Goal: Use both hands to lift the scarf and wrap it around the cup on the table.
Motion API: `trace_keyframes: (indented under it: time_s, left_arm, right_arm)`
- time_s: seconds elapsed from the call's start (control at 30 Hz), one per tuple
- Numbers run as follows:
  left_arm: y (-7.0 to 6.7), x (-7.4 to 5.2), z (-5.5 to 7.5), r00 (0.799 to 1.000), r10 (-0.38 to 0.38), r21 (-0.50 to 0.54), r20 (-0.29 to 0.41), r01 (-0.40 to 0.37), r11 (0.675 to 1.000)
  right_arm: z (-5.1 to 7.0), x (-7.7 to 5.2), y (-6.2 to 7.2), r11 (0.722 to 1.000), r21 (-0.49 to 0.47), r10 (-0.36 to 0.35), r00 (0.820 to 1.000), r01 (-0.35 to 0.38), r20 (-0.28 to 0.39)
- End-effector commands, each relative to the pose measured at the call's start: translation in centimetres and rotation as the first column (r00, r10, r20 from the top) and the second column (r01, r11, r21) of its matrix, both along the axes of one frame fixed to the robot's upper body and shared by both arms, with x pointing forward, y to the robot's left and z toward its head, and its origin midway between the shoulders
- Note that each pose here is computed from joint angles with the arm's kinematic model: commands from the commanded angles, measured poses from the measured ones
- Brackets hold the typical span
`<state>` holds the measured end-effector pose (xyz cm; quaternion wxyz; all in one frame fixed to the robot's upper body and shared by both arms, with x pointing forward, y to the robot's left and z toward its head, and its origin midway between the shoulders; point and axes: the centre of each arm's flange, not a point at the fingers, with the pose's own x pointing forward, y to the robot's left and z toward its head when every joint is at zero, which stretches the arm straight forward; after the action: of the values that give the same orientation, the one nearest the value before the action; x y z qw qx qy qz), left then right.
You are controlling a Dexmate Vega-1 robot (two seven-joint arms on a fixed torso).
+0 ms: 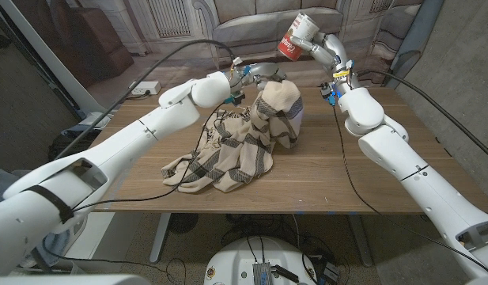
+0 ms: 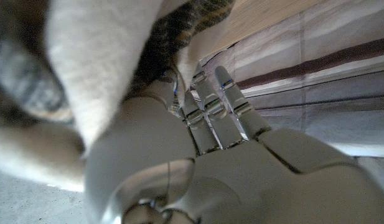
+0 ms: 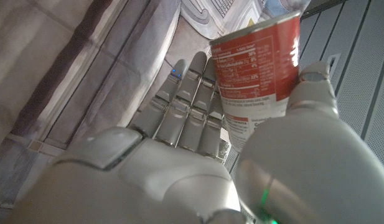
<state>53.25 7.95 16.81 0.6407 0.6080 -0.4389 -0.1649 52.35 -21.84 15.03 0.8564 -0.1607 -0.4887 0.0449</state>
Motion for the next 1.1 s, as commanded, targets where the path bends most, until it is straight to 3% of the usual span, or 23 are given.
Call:
trace_keyframes:
  time_s: [0.03, 0.3, 0.4, 0.53, 0.67, 0.9, 1.1]
  left_arm:
    - [2.5, -7.4, 1.0, 0.991, 0.019, 0.064, 0.136, -0.027, 0.998]
    - [2.2, -11.5, 4.1, 0.978, -0.057, 0.064, 0.199, 0.045, 0.997]
    - [1.4, -12.8, 5.3, 0.967, -0.077, 0.069, 0.242, 0.062, 0.996]
    - [-0.2, -14.0, 6.5, 0.943, -0.099, 0.067, 0.317, 0.082, 0.994]
    - [-2.6, -14.5, 7.1, 0.906, -0.101, 0.083, 0.412, 0.073, 0.994]
    - [-7.4, -14.4, 7.9, 0.827, -0.101, 0.143, 0.554, 0.025, 0.989]
    - [-9.9, -13.3, 9.2, 0.817, -0.093, 0.145, 0.569, 0.012, 0.989]
  right_arm:
    - [-1.4, 3.5, -2.4, 0.989, -0.05, -0.141, 0.987, 0.138, -0.072]
    - [-4.1, 6.9, -3.3, 0.986, -0.072, -0.164, 0.967, 0.152, -0.197]
    - [-5.2, 7.8, -3.5, 0.985, -0.08, -0.17, 0.956, 0.155, -0.241]
    - [-6.6, 8.6, -3.2, 0.992, -0.071, -0.122, 0.953, 0.107, -0.278]
    - [-7.7, 8.3, -1.9, 0.996, -0.079, -0.058, 0.958, 0.037, -0.282]
    - [-9.1, 7.0, 2.0, 0.977, -0.191, 0.036, 0.953, -0.097, -0.301]
    - [-9.9, 5.4, 5.1, 0.932, -0.302, 0.098, 0.942, -0.2, -0.321]
